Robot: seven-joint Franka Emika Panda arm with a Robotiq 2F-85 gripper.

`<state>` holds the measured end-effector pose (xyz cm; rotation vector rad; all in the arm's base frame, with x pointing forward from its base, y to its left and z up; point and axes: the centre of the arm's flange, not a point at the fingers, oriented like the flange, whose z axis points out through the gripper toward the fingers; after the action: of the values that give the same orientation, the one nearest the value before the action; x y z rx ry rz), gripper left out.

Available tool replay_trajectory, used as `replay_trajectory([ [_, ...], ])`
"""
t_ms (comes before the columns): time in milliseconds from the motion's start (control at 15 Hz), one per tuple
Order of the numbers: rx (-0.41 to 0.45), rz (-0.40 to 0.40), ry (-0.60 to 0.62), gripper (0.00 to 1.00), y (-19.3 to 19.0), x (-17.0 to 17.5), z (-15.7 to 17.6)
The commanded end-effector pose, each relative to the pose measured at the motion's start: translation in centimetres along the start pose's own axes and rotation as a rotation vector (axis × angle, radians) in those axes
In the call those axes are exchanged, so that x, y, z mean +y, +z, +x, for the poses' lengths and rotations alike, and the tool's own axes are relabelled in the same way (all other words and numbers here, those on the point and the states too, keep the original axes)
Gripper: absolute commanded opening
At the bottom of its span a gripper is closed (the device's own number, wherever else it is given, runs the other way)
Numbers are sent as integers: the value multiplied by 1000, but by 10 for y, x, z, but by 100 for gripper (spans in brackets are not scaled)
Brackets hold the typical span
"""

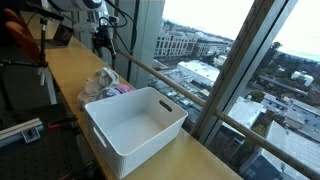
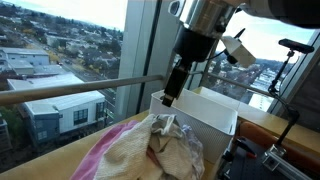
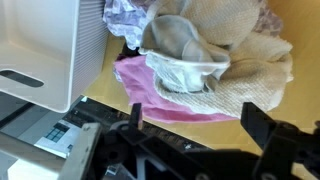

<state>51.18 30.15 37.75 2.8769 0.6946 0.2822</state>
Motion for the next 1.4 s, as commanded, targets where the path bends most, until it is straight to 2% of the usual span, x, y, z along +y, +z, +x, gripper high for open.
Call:
replay_trajectory([
  [0, -7, 8, -4, 100, -19, 5, -12],
  [333, -20, 12, -23, 100, 10, 9, -11],
  [800, -70, 116, -20, 100, 109, 25, 6],
  [1133, -197, 238, 5, 100, 208, 20, 0],
  [1333, -269, 273, 8, 100, 247, 6, -12],
])
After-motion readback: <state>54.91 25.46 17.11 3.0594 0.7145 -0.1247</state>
